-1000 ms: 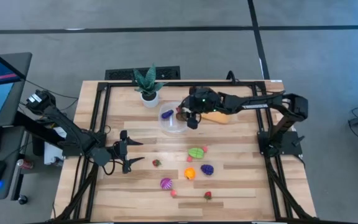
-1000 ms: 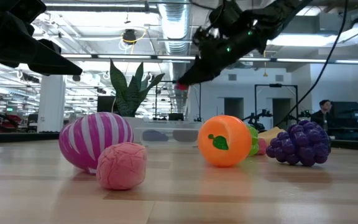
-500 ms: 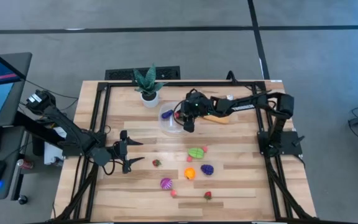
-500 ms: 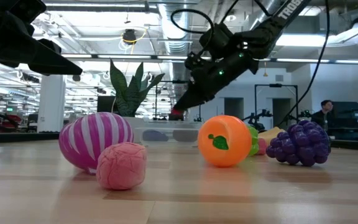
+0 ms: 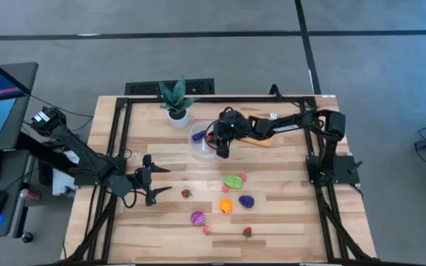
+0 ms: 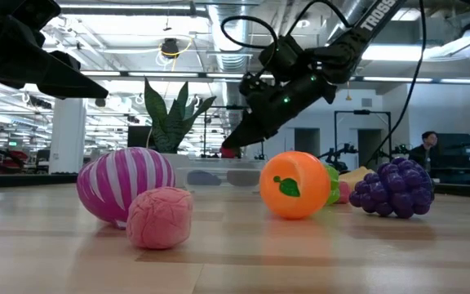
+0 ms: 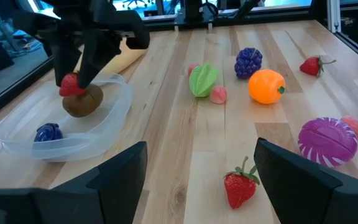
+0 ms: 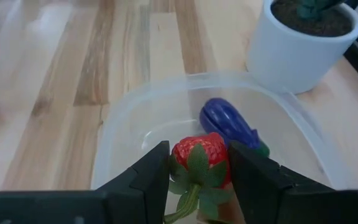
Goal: Pick and placing Produce into tupperware
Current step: Put the top right red strawberry into the transparent bin, then put the top right pink peach into the transparent bin
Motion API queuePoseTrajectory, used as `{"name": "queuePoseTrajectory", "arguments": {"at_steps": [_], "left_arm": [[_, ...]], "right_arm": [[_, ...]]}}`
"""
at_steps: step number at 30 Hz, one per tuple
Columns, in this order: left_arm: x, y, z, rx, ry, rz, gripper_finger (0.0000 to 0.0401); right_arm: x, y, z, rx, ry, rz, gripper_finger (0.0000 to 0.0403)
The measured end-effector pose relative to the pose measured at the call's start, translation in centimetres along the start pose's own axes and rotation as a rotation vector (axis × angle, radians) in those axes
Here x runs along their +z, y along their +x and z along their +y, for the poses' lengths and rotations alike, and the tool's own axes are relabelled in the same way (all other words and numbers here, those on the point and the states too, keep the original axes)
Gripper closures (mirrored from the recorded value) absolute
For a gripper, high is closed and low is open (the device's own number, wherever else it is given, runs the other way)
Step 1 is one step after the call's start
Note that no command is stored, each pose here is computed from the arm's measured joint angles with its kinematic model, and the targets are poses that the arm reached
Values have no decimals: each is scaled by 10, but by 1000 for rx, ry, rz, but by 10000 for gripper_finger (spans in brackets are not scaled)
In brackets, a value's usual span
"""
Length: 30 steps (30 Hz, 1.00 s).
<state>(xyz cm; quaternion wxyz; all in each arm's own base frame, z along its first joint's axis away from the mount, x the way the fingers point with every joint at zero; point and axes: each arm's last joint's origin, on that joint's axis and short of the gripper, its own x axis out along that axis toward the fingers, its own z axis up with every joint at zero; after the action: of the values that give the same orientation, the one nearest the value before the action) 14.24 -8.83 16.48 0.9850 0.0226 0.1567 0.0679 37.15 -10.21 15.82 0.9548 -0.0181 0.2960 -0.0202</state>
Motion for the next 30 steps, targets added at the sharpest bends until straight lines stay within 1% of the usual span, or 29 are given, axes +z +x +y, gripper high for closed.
{"name": "queuePoseTrajectory", "arguments": {"at_steps": [10,15,23,27,30], "left_arm": [[0,0,0,0,0,0,115],[0,0,0,0,0,0,115],[0,0,0,0,-1,0,115],[0,0,0,0,-1,0,115],[0,0,0,0,-1,0,115]], "right_arm": [[1,1,5,14,-7,0,221],[1,1,7,63,-4,-8,207],[1,1,6,63,4,-8,177],[1,1,10,71,7,-5,172],[6,-6,18,95,0,14,173]]}}
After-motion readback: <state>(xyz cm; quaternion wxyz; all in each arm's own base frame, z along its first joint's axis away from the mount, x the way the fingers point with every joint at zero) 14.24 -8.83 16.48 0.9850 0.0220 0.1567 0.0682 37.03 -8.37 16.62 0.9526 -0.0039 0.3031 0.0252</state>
